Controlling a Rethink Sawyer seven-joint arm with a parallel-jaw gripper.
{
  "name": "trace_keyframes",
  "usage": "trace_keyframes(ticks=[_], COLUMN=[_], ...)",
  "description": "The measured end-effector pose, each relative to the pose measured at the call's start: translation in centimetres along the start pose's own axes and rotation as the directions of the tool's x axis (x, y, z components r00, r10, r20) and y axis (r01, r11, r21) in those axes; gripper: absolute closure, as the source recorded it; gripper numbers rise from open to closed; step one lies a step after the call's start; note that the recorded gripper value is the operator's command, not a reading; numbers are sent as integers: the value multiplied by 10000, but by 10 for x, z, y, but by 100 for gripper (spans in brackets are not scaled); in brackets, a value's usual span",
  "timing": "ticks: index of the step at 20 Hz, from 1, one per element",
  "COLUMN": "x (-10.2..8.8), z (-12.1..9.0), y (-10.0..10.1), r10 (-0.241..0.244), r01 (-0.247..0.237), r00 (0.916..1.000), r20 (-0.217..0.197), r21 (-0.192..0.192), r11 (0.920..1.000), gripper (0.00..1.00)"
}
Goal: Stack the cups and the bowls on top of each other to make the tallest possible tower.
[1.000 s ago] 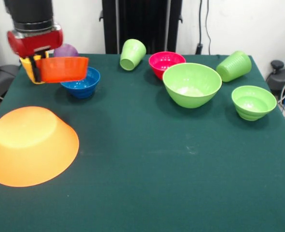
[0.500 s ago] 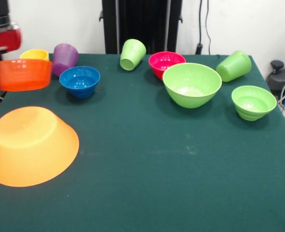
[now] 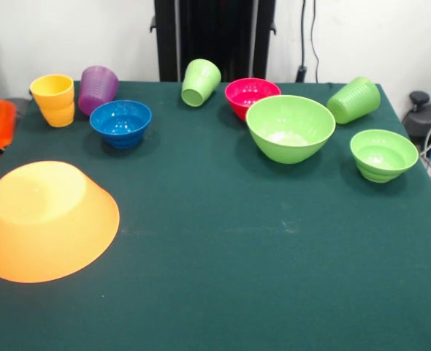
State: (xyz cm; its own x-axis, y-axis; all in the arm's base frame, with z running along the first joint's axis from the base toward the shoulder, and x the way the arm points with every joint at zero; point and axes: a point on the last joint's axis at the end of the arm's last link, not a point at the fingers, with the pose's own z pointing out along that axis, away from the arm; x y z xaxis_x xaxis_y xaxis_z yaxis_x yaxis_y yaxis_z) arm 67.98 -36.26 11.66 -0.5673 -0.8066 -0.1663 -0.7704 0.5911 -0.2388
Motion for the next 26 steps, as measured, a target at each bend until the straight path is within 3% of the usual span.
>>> trace_keyframes(ticks=[7, 12, 26], x=[19, 30, 29], z=[12, 24, 58], y=[-39, -52, -44], r10=[-354, -475, -334], r01=[346, 460, 308], r00=[9993, 9986, 9983], r20=[145, 214, 474], r21=[520, 654, 544], r11=[9980, 9968, 9980], gripper=[100, 100, 100])
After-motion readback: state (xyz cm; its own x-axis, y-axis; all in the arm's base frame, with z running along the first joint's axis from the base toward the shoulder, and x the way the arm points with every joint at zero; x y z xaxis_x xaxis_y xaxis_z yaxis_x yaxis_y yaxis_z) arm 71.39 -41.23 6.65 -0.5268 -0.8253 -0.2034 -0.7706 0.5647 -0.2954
